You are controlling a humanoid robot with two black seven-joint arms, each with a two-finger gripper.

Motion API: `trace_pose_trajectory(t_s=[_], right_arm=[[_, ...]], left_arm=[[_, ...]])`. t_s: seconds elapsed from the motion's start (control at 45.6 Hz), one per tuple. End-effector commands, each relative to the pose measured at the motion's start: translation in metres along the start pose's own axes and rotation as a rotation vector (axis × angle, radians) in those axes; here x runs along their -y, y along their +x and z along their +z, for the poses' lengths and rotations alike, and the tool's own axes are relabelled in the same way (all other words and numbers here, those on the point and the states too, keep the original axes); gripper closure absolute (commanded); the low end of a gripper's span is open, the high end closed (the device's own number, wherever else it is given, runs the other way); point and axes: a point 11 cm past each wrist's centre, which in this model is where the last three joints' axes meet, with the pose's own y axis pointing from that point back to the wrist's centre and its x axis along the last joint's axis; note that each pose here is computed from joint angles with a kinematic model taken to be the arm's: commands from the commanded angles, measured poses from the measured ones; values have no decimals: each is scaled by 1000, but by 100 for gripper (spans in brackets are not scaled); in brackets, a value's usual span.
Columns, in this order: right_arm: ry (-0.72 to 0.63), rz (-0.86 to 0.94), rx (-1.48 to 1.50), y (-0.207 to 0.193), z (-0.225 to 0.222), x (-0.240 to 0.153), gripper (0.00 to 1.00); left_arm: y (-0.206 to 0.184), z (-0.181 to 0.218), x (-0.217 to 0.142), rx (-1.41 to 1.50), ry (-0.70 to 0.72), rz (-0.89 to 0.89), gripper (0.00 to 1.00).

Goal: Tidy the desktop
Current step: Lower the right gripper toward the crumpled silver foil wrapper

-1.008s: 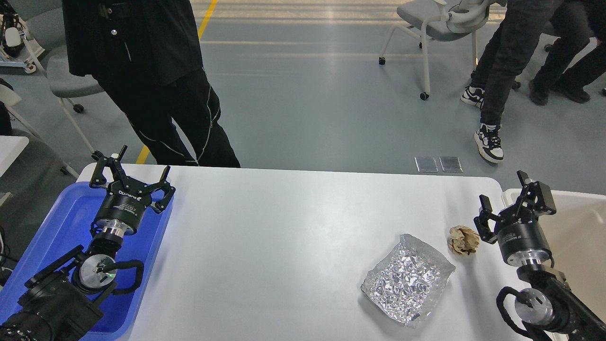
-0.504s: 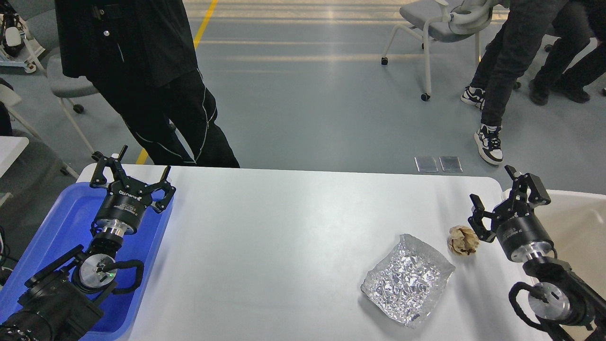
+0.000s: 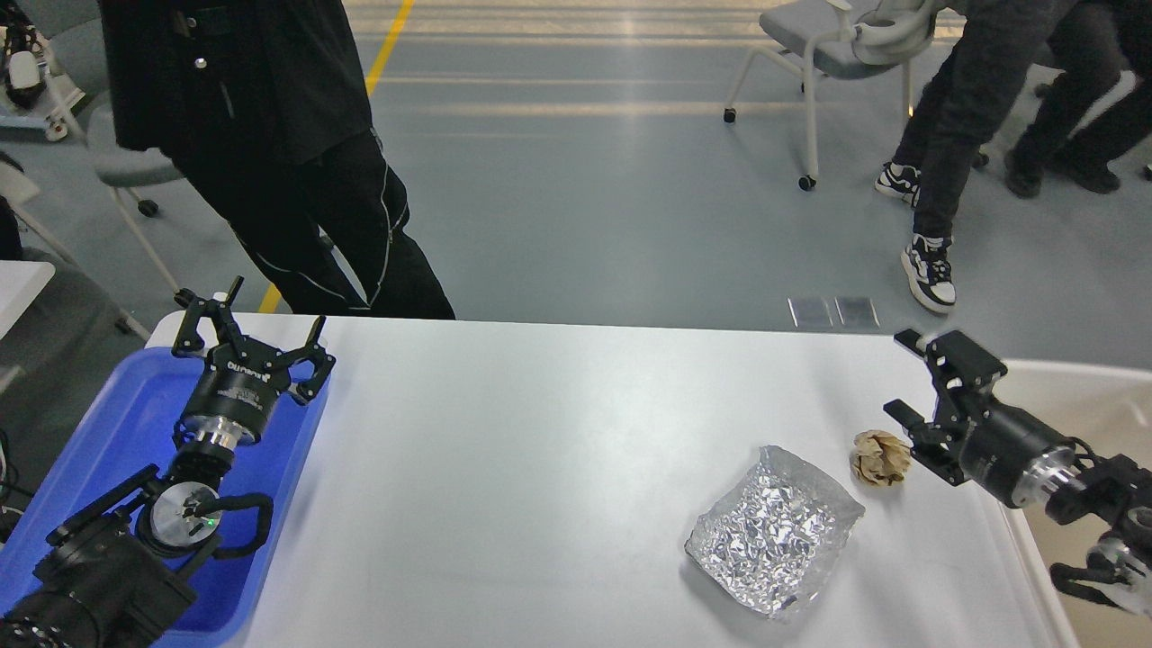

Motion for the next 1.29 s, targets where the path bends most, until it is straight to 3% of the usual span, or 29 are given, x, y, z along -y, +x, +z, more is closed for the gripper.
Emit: trace_pose_trajectory(t_s=[0.0,0.263,0.482,0.702,0.833,1.14,1.272], right_arm=[[-267,-186,-316,0,8,-23,0],[-409,-419,-526,-16,13,-48,0],[-471,-564,-633,-44,26,-40,0],[-592,-487,-498,-53,46,-36,0],[-577,-401,-461,-52,50,-32,0],[-579,-401,-327,-107,89,-16,0],[-548,-394,-309,-112,81,-8,0]], left_arm=[[0,0,0,1,1,0,0],[0,0,0,0,1,-1,0],[0,0,0,1,1,0,0],[0,0,0,1,1,0,0],[0,0,0,0,1,-1,0],[0,0,0,-1,-1,1,0],[0,0,0,-1,-1,1,0]])
